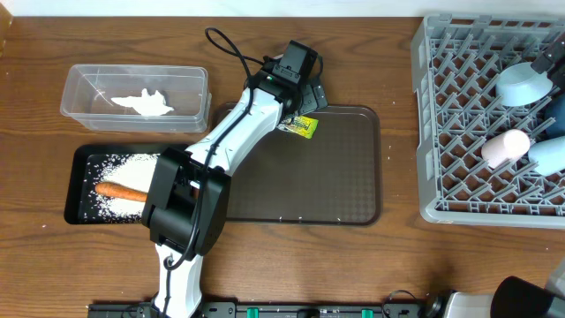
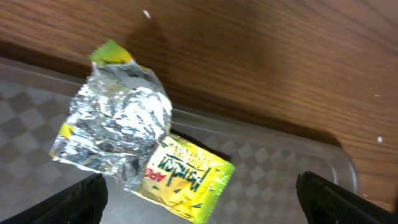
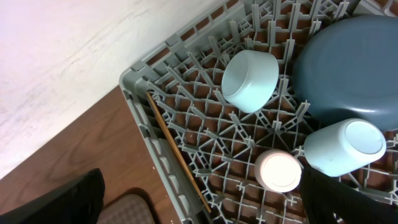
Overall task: Sort waste into correct bins and load items into the dishwasher rack
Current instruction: 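Reach the left gripper to the foil snack wrapper and grasp it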
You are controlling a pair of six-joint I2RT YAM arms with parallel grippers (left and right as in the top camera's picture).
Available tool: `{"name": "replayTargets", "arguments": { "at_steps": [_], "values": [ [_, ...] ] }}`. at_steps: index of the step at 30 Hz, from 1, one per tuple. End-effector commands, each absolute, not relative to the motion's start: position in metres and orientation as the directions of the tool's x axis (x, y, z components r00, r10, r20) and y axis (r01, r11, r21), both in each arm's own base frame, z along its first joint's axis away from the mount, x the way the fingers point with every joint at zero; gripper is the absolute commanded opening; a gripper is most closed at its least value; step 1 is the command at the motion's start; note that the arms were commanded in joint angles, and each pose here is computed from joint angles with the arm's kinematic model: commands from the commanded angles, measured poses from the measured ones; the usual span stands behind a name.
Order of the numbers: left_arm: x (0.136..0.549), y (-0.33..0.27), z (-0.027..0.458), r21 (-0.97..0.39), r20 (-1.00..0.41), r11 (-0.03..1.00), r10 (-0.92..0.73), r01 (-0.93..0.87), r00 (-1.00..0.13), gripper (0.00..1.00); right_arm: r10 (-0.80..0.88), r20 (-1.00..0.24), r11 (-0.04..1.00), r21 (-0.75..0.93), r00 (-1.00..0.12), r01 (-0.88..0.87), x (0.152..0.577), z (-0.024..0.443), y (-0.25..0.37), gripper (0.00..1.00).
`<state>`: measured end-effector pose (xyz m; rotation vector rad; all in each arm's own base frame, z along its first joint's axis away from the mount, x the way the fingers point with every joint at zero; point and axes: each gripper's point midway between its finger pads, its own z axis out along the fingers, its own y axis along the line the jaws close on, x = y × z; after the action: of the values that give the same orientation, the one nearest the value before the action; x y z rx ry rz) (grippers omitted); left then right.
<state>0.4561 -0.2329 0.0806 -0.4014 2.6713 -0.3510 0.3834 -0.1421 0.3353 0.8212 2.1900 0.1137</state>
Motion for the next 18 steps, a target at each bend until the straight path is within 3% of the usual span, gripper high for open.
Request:
{"name": "replayTargets", "arguments": {
  "at_steps": [1,18],
  "values": [
    [0.455,-0.217,0.066,-0.225,-0.374,0.939,-0.331,-0.261,-0.866,1.00,0.580,-0.647,0.794,0.314,-0.494,0.520,0.383,0.335,-0.142,0.99],
    [0.418,-0.196,0.051,-0.084,-0.264,0.963,-0.268,-0.255,-0.926,1.00,0.580,-0.647,0.794,0.315,-0.494,0.520,0.383,0.335,-0.142,0.99]
  ]
}}
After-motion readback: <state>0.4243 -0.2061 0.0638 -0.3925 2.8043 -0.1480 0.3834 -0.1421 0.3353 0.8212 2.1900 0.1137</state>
